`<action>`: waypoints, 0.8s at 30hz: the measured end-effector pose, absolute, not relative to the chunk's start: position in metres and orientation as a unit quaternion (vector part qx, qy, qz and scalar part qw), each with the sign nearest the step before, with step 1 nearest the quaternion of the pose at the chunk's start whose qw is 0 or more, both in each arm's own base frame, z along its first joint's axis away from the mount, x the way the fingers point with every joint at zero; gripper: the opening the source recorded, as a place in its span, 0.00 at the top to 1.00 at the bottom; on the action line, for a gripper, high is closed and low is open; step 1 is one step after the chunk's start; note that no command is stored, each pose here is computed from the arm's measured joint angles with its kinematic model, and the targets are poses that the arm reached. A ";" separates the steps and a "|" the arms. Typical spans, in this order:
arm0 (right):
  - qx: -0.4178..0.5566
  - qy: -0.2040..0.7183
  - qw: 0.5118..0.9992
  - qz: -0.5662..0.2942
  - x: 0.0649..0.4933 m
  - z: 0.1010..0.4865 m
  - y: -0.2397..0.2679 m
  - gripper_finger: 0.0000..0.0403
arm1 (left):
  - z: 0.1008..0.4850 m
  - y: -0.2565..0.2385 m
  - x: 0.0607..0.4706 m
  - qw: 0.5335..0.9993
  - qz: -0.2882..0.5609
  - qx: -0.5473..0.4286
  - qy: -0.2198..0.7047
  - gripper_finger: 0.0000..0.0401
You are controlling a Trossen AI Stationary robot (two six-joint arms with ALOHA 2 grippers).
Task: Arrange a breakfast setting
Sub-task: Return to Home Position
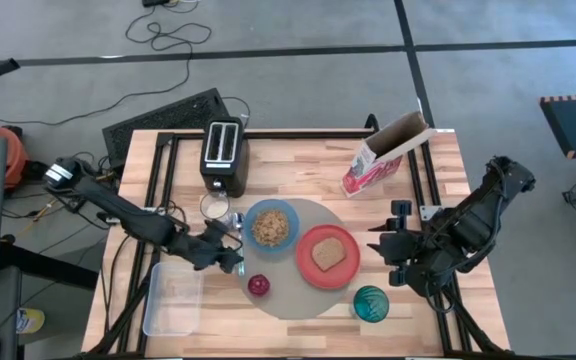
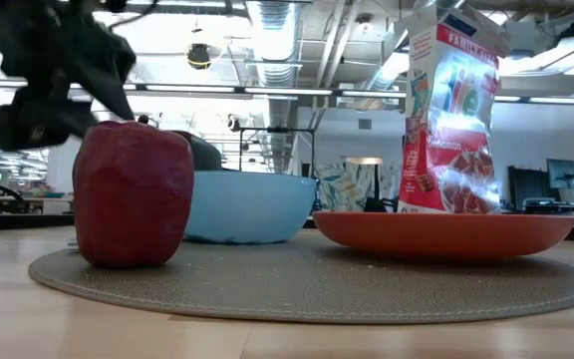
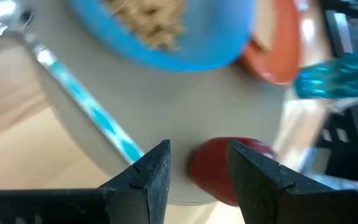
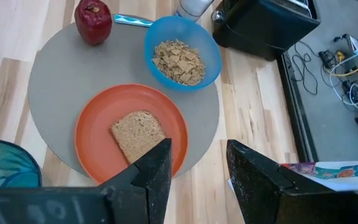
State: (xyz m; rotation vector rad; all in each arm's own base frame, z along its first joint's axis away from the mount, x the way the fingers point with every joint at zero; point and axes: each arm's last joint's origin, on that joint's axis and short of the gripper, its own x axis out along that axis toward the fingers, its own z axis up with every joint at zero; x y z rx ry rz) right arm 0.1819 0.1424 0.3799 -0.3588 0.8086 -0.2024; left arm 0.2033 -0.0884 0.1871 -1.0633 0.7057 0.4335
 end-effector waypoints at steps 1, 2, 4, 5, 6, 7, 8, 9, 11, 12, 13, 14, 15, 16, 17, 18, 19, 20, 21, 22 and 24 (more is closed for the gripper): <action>-0.168 0.391 0.899 -0.102 0.183 0.379 0.143 0.55 | 0.192 -0.089 0.201 0.791 0.188 -0.486 0.320 0.65; -0.168 0.393 0.898 -0.104 0.184 0.379 0.142 0.55 | 0.197 -0.090 0.198 0.801 0.177 -0.479 0.313 0.65; -0.166 0.392 0.899 -0.104 0.184 0.379 0.142 0.55 | 0.206 -0.091 0.194 0.818 0.157 -0.468 0.296 0.65; -0.165 0.392 0.899 -0.106 0.185 0.379 0.142 0.55 | 0.210 -0.092 0.191 0.826 0.148 -0.462 0.288 0.65; -0.163 0.393 0.899 -0.109 0.186 0.379 0.140 0.55 | 0.215 -0.092 0.188 0.834 0.138 -0.454 0.281 0.65; -0.159 0.392 0.899 -0.112 0.186 0.379 0.139 0.55 | 0.220 -0.093 0.186 0.844 0.127 -0.444 0.272 0.65; -0.154 0.392 0.899 -0.116 0.187 0.379 0.138 0.55 | 0.226 -0.094 0.184 0.856 0.115 -0.431 0.262 0.65; -0.149 0.392 0.900 -0.120 0.188 0.379 0.137 0.55 | 0.232 -0.095 0.182 0.867 0.103 -0.417 0.251 0.65; -0.146 0.392 0.900 -0.124 0.189 0.379 0.136 0.55 | 0.243 -0.098 0.178 0.892 0.079 -0.382 0.226 0.65; -0.145 0.393 0.899 -0.126 0.190 0.379 0.135 0.55 | 0.250 -0.099 0.177 0.906 0.066 -0.362 0.211 0.65; -0.144 0.392 0.899 -0.128 0.190 0.379 0.135 0.55 | 0.256 -0.100 0.176 0.919 0.054 -0.339 0.194 0.65; -0.141 0.391 0.900 -0.130 0.192 0.378 0.134 0.55 | 0.262 -0.100 0.175 0.931 0.045 -0.317 0.176 0.65; -0.142 0.391 0.900 -0.132 0.194 0.376 0.133 0.55 | 0.267 -0.100 0.174 0.941 0.034 -0.296 0.159 0.65; -0.145 0.391 0.899 -0.132 0.196 0.373 0.132 0.55 | 0.272 -0.100 0.173 0.951 0.024 -0.272 0.146 0.65; -0.145 0.391 0.899 -0.133 0.199 0.371 0.131 0.56 | 0.275 -0.099 0.172 0.959 0.016 -0.250 0.135 0.65; -0.141 0.392 0.899 -0.132 0.202 0.368 0.128 0.56 | 0.278 -0.097 0.171 0.966 0.011 -0.226 0.125 0.65; -0.137 0.393 0.900 -0.127 0.204 0.366 0.126 0.56 | 0.282 -0.095 0.171 0.972 0.009 -0.206 0.115 0.66; -0.132 0.394 0.902 -0.123 0.207 0.364 0.122 0.57 | 0.284 -0.092 0.170 0.976 0.010 -0.187 0.108 0.68; -0.123 0.394 0.904 -0.116 0.210 0.362 0.118 0.58 | 0.286 -0.088 0.170 0.980 0.014 -0.168 0.103 0.70; -0.113 0.391 0.907 -0.106 0.213 0.361 0.115 0.58 | 0.287 -0.085 0.170 0.983 0.019 -0.153 0.099 0.72; -0.095 0.385 0.914 -0.082 0.218 0.357 0.107 0.60 | 0.289 -0.078 0.171 0.988 0.028 -0.122 0.093 0.78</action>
